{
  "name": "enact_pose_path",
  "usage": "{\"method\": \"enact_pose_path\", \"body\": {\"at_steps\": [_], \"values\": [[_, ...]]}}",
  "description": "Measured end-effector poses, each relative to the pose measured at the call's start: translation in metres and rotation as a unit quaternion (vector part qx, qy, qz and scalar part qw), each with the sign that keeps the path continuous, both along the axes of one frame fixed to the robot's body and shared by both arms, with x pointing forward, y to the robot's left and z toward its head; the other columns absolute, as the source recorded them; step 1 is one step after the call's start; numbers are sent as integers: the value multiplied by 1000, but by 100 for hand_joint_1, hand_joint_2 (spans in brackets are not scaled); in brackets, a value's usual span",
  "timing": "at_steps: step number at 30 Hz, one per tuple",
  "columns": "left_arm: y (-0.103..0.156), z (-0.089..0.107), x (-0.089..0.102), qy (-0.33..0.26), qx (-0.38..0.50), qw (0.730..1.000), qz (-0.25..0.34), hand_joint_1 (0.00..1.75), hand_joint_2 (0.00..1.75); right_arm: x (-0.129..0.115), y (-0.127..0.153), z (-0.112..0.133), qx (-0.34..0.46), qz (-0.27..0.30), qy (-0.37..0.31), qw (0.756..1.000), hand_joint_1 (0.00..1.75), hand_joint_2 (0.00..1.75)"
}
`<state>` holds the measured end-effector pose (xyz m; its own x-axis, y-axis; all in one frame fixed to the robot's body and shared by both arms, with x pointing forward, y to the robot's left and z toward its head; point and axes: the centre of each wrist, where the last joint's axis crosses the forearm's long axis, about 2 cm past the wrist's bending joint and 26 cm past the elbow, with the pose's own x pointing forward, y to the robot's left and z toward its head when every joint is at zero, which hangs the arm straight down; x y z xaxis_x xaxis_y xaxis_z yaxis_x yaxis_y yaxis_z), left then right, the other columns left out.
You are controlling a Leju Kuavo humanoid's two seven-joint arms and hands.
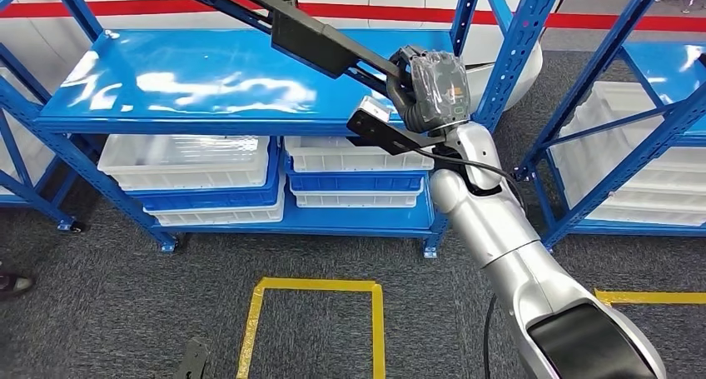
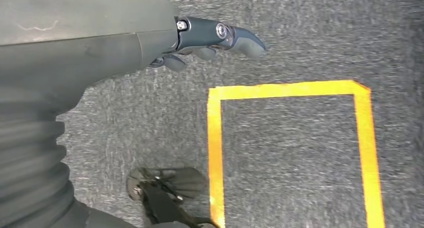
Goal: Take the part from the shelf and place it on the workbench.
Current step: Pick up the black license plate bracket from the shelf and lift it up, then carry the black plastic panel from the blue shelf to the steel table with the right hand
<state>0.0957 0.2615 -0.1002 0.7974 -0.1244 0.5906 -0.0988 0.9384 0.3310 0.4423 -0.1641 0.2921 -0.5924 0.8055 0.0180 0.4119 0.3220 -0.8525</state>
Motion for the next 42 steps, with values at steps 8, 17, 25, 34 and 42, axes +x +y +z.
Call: {"method": "enact_pose_path", "body": {"at_steps": [8, 17, 25, 34, 42], "values": [[-1, 1, 3, -3, -1, 1000, 1, 0, 175, 1, -2, 4, 0, -3, -4, 1000, 175, 175], [-1, 0, 0, 0, 0, 1000, 6, 0, 175, 1, -2, 4, 0, -3, -5, 1000, 175, 175], [-1, -2, -9, 8, 0, 1000, 10, 0, 175, 0, 3, 5, 4, 3, -3, 1000, 175, 175], [0, -1, -7, 6, 1, 1000, 11, 0, 175, 1, 5, 4, 5, 4, -1, 1000, 175, 175], [0, -1, -4, 4, 2, 1000, 9, 0, 175, 4, -5, 1, 2, -6, 2, 1000, 175, 175]]}}
